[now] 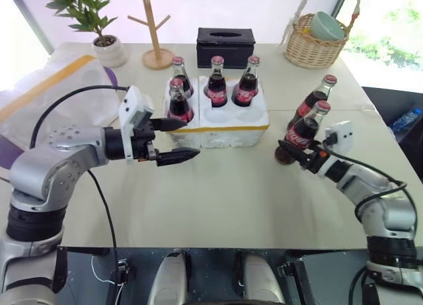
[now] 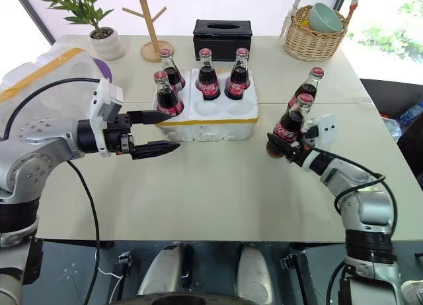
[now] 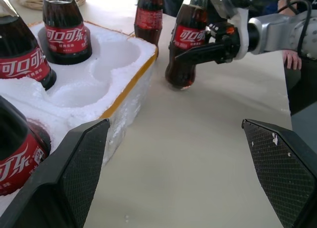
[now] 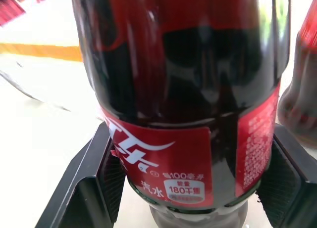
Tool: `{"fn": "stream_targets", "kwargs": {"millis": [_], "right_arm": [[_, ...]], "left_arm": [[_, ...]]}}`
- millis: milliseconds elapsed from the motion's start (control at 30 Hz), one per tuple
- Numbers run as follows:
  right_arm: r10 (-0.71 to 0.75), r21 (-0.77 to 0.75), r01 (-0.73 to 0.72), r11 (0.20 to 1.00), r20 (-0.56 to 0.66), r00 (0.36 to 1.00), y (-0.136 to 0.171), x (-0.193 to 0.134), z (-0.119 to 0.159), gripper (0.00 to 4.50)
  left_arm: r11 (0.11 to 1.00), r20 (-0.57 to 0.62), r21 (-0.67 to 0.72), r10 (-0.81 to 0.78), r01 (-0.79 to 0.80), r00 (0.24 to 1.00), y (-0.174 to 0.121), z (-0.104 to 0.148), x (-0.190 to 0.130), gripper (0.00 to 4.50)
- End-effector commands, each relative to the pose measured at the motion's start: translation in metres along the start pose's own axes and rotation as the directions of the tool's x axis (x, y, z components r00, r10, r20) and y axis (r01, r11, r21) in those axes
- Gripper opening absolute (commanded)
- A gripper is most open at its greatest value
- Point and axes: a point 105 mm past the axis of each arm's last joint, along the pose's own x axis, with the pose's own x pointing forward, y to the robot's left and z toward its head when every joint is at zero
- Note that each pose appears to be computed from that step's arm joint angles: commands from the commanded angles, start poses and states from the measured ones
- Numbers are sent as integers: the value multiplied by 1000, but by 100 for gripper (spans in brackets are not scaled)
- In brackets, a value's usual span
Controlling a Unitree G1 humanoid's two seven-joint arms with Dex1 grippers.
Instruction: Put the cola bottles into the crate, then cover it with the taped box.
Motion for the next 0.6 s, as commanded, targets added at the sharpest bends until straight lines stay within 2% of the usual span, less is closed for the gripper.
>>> {"fn": "stream_targets", "kwargs": {"millis": [33, 133, 267, 433, 600], "right_arm": [[235, -148, -210, 967, 184, 954, 41, -5, 86, 282], [374, -190, -339, 921, 200, 905, 66, 3, 111, 282], [451, -197, -411, 890, 245, 859, 92, 42, 135, 282], [437, -159, -410, 898, 229, 870, 110, 101, 127, 282], [399, -142, -378, 915, 173, 901, 106, 134, 107, 282]], "left_arm": [[999, 39, 32, 30, -31, 999, -2, 14, -12, 450], [998, 50, 24, 54, -55, 997, -2, 16, -18, 450], [996, 61, 25, 82, -84, 995, 0, 17, -20, 450], [995, 69, 27, 95, -97, 993, -3, 16, -19, 450], [993, 76, 27, 112, -115, 991, -4, 17, -22, 450]]}}
